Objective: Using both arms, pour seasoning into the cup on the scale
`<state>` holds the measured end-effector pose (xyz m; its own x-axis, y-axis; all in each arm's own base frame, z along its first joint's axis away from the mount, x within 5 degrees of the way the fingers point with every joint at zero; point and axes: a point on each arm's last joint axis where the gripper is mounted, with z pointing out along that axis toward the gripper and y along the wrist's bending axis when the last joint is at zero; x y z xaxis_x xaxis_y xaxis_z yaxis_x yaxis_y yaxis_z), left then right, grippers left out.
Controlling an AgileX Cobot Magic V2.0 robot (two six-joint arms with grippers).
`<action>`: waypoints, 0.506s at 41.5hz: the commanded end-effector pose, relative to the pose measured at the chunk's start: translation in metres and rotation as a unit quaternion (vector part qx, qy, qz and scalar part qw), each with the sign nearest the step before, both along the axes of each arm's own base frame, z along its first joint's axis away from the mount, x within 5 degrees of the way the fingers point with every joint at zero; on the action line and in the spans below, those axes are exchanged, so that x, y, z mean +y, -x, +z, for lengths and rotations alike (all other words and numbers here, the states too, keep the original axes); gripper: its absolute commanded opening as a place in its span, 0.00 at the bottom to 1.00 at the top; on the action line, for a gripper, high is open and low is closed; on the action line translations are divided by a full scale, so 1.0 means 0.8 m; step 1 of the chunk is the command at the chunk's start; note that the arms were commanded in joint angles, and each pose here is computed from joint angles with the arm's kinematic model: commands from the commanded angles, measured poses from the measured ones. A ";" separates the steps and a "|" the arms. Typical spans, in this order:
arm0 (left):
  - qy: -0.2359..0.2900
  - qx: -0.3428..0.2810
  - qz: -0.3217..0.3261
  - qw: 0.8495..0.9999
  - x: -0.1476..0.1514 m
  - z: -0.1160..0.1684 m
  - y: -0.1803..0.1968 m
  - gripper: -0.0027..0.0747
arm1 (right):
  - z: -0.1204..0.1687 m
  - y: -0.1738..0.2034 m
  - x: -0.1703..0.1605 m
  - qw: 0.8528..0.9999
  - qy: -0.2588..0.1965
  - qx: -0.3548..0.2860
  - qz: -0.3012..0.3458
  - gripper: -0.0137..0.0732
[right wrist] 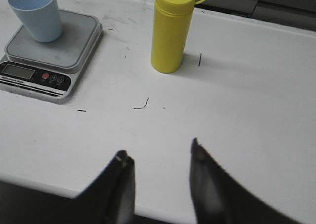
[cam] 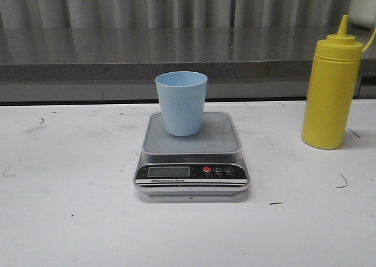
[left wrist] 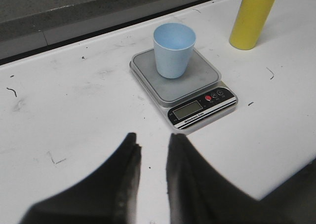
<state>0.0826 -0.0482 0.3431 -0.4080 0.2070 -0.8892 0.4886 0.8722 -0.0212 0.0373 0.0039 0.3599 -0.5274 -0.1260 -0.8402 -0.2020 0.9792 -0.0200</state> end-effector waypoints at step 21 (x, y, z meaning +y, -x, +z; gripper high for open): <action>0.027 -0.040 -0.004 0.999 -0.002 0.017 -0.002 0.01 | 0.014 -0.001 -0.002 1.000 -0.001 -0.029 -0.005 0.02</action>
